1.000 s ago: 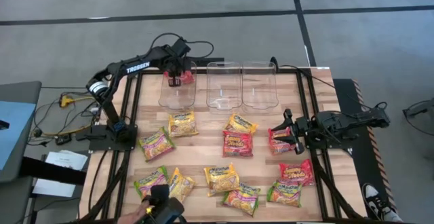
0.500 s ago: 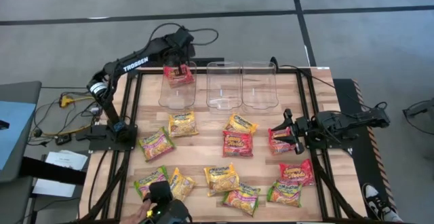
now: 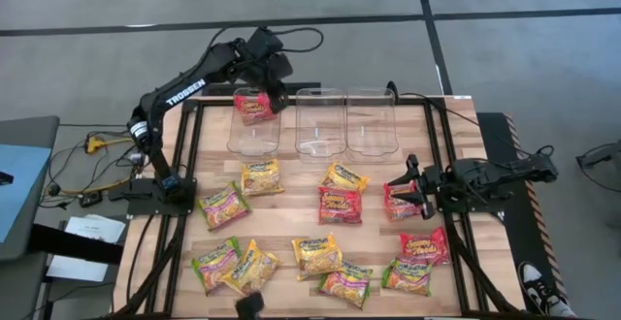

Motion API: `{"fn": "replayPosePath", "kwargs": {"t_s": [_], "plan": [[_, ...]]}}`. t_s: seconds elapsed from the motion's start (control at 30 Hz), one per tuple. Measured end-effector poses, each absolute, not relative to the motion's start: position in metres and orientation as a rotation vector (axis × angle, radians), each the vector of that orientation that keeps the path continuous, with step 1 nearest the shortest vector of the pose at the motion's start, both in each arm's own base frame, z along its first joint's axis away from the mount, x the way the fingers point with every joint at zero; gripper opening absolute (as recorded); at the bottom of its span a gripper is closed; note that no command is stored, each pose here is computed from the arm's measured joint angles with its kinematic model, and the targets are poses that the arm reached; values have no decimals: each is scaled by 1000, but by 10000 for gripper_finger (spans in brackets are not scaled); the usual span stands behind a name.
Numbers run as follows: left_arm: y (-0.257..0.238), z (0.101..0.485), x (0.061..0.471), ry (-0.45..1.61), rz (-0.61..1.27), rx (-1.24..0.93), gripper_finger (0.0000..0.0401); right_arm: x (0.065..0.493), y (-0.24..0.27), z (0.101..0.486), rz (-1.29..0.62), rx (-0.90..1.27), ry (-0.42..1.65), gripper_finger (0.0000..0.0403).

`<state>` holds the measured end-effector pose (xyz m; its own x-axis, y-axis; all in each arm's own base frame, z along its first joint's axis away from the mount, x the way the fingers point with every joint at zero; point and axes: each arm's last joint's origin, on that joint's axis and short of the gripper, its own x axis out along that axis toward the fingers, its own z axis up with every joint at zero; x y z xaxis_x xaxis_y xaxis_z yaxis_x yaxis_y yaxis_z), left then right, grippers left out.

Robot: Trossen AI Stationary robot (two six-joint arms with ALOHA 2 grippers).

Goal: Sort Maruchan noodles
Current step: Put the green noodle pack into the right transparent bin

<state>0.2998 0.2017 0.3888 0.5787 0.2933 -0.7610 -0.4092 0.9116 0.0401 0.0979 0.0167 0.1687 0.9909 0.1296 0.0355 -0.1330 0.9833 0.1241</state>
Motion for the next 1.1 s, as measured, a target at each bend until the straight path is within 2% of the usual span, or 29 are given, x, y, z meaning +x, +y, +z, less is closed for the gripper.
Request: {"fn": "replayPosePath", "kwargs": {"t_s": [0.23, 0.43, 0.57, 0.8, 1.1], "plan": [[162, 404, 321, 751, 181, -324, 73, 98, 17, 170, 137, 331, -25, 182], [119, 409, 340, 739, 45, -344, 73, 98, 16, 175, 146, 453, -68, 182], [94, 410, 349, 729, -46, -353, 73, 96, 16, 185, 163, 570, -167, 182], [62, 417, 356, 695, -65, -375, 73, 89, 12, 209, 136, 499, -384, 182], [32, 446, 336, 597, -23, -338, 73, 70, 9, 252, 157, 411, -676, 183]]}}
